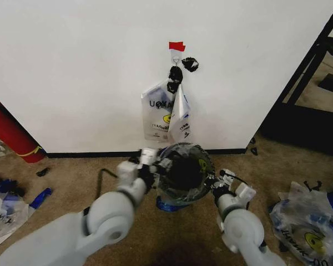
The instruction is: Pick up the garbage bag from the wall and place it over the trash bin.
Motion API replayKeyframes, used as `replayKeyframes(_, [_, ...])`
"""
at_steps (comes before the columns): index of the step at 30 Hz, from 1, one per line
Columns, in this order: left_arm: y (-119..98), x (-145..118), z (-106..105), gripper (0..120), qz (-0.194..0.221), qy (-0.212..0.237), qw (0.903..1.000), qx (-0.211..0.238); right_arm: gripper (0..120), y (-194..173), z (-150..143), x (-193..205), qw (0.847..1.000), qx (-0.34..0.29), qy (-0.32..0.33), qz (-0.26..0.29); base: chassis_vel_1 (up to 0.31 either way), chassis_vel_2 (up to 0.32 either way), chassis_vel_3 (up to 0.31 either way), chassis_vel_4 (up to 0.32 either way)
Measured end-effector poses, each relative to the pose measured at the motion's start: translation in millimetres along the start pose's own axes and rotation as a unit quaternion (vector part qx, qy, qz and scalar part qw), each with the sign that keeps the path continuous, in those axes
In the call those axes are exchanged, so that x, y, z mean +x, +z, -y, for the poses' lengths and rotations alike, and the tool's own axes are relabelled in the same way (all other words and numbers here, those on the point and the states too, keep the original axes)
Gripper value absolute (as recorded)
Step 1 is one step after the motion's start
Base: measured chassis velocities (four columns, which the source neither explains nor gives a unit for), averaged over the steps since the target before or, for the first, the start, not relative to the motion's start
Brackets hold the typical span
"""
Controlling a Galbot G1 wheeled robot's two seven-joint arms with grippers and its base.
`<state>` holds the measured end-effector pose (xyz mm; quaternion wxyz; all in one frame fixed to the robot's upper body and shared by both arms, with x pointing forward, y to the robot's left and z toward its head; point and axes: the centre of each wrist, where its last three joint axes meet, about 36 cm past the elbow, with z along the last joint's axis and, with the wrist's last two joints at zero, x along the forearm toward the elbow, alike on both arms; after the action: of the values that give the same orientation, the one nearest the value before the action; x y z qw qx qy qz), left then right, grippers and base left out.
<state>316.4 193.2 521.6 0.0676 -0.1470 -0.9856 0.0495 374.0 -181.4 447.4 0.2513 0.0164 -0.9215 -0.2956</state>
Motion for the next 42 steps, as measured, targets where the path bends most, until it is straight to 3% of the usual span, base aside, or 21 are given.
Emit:
replayKeyframes(5, [15,27,-20,87,0.040,-0.058,0.9975,-0.004,0,-3,-8,-12,0.999,0.008,-0.013,-0.030,0.000,0.000,0.000,0.000])
replayKeyframes(9, [21,39,-21,98,0.053,-0.070,0.9961,-0.011,0,-3,-10,-17,0.999,0.012,-0.013,-0.032,0.000,0.000,0.000,0.000])
replayKeyframes(21, [35,48,5,96,0.022,-0.020,0.9996,0.005,0,-1,-9,-15,0.999,0.017,-0.011,-0.030,0.000,0.000,0.000,0.000])
replayKeyframes(27, [51,39,14,74,-0.018,0.004,0.9995,0.024,0,0,-5,-7,0.999,0.019,-0.011,-0.025,0.000,0.000,0.000,0.000])
replayKeyframes(29, [58,30,14,62,-0.034,0.007,0.9990,0.029,0,0,-6,-5,1.000,0.019,-0.013,-0.022,0.000,0.000,0.000,0.000])
replayKeyframes(42, [67,13,9,18,-0.050,-0.010,0.9969,0.060,0,1,-6,-4,1.000,0.021,-0.013,-0.016,0.000,0.000,0.000,0.000])
